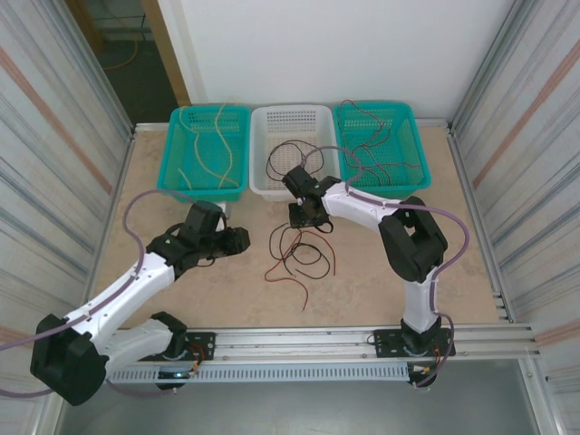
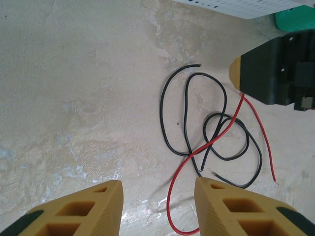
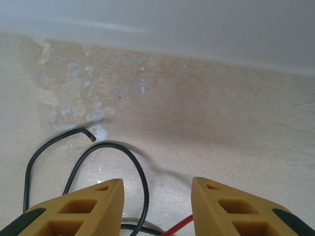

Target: Untangle the cables

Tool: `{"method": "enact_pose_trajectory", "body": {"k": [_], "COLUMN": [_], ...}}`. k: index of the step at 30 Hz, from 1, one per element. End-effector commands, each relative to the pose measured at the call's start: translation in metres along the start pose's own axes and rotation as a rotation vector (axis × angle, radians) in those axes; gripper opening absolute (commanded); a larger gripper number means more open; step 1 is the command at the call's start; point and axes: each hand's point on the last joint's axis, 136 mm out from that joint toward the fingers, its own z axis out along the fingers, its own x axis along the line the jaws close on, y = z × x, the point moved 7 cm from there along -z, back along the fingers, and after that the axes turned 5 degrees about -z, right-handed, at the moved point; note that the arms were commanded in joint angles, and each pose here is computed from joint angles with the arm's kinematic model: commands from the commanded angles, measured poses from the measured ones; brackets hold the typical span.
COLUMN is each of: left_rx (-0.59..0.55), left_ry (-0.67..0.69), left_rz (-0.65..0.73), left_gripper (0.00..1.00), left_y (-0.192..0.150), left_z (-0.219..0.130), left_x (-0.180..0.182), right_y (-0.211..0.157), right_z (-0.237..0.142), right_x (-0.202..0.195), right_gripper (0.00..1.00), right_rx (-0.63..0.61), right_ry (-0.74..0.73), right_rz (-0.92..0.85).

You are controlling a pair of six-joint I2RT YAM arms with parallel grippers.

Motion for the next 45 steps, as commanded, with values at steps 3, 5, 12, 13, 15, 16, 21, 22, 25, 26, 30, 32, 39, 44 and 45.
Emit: {"method": "enact_pose_trajectory", "body": {"k": [3,5,12,13,15,16,21,22,25,26,30,32,39,44,45], "left_rx": [-0.037,-0.05,-0.099,-0.104,-0.11,-0.111,-0.08,-0.08,-0.084,-0.087,-0.098,-0.1,-0.088,-0.077,-0.075], "left_ry": [-0.001,-0.004,0.0,0.001,0.005,0.008,-0.002,-0.006,-0.009,-0.007,-0.002,0.003,-0.001,-0.019,-0.023], "left_rz": [-0.002,0.002,0.026,0.031,0.04,0.041,0.032,0.03,0.027,0.026,0.032,0.035,0.039,0.037,0.036], "left_gripper": [0.44,0.44,0.44,0.45,0.47,0.47,0.48,0.48,0.48,0.49,0.49,0.49,0.5,0.5,0.5], "left_y": [0.006,0.008,0.015,0.016,0.016,0.016,0.015,0.015,0.013,0.012,0.012,0.012,0.013,0.016,0.016], "left_z": [-0.012,-0.017,-0.031,-0.032,-0.032,-0.031,-0.023,-0.023,-0.024,-0.026,-0.031,-0.031,-0.027,-0.021,-0.02], "left_x": [-0.004,-0.006,-0.01,-0.01,-0.009,-0.009,-0.01,-0.01,-0.009,-0.008,-0.007,-0.007,-0.008,-0.013,-0.014], "right_y": [-0.014,-0.017,-0.024,-0.024,-0.021,-0.02,-0.016,-0.019,-0.031,-0.035,-0.052,-0.063,-0.102,-0.104,-0.101], "right_z": [0.018,0.021,0.019,0.015,0.004,-0.001,-0.017,-0.015,-0.006,-0.004,-0.003,-0.006,-0.021,-0.044,-0.046], "right_x": [0.004,0.004,0.004,0.004,0.006,0.006,0.014,0.015,0.016,0.017,0.017,0.016,-0.008,-0.012,-0.012], "right_gripper": [0.39,0.38,0.36,0.37,0.37,0.38,0.39,0.39,0.38,0.37,0.34,0.32,0.3,0.32,0.33], "right_rx": [0.061,0.071,0.053,0.033,-0.019,-0.038,-0.08,-0.071,-0.035,-0.027,-0.009,0.005,0.036,-0.021,-0.034], "right_ry": [0.043,0.039,-0.009,-0.014,-0.002,0.002,0.012,0.009,-0.018,-0.033,-0.061,-0.069,-0.108,-0.077,-0.071], "right_rz": [-0.04,-0.041,-0.053,-0.059,-0.066,-0.07,-0.111,-0.118,-0.133,-0.142,-0.158,-0.159,-0.118,-0.08,-0.074]}}
